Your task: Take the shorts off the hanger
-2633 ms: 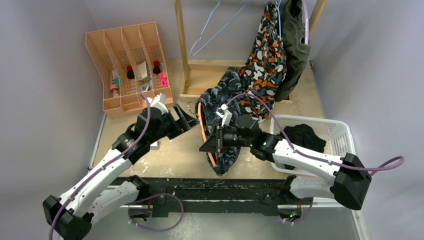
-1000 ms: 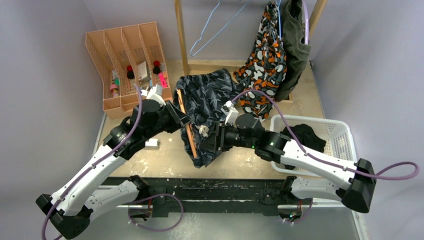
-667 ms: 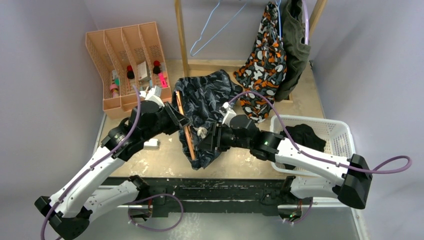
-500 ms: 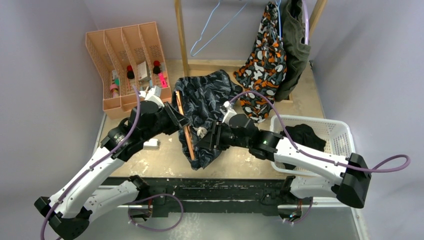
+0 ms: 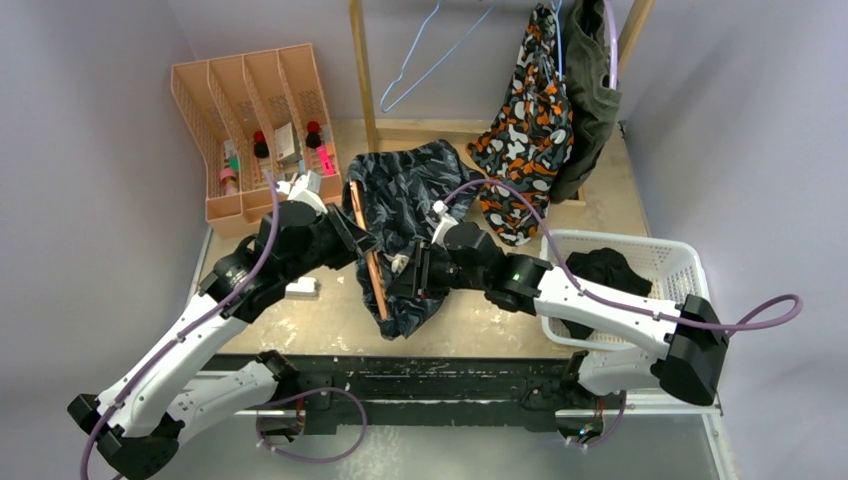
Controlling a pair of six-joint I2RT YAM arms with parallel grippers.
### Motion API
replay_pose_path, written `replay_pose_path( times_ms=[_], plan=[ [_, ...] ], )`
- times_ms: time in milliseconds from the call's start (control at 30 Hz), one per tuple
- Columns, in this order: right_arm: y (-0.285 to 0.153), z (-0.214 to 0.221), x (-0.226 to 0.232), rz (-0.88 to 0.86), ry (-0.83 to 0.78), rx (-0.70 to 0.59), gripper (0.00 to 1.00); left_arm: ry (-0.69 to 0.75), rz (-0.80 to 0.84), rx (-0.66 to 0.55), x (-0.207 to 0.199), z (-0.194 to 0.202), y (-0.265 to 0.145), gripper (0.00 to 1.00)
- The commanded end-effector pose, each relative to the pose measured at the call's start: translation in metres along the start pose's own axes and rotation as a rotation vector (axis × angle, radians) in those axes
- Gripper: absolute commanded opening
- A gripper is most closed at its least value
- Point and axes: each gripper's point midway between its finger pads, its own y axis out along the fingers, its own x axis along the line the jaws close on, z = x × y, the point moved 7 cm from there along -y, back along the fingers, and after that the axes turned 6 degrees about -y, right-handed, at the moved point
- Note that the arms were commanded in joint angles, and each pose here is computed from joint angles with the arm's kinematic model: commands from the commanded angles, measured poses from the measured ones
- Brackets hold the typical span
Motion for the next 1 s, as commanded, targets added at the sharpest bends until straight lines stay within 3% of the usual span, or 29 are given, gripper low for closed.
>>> replay_pose_path(
  times_ms=[0,100,167,667,967],
  plan=[
    [-0.008,-0.004,0.013,-0.012,-0.058,0.011,0.27,0.014,0.119,-0.124,-0.031,-0.023,-0.024,0.00],
    [-0.013,0.003,0.011,-0.008,-0.066,0.021,0.06,0.006,0.122,-0.169,-0.035,-0.031,-0.030,0.00],
    [-0.019,0.010,0.004,-0.003,-0.050,0.020,0.00,0.005,0.115,-0.196,-0.036,-0.035,-0.033,0.00],
    [-0.051,0.016,0.033,-0.282,-0.168,0.024,0.00,-0.037,0.088,-0.235,-0.039,-0.041,-0.029,0.00],
    [-0.033,0.044,0.054,-0.318,-0.279,0.155,0.00,-0.091,0.069,-0.274,-0.043,-0.047,-0.017,0.00]
  ],
)
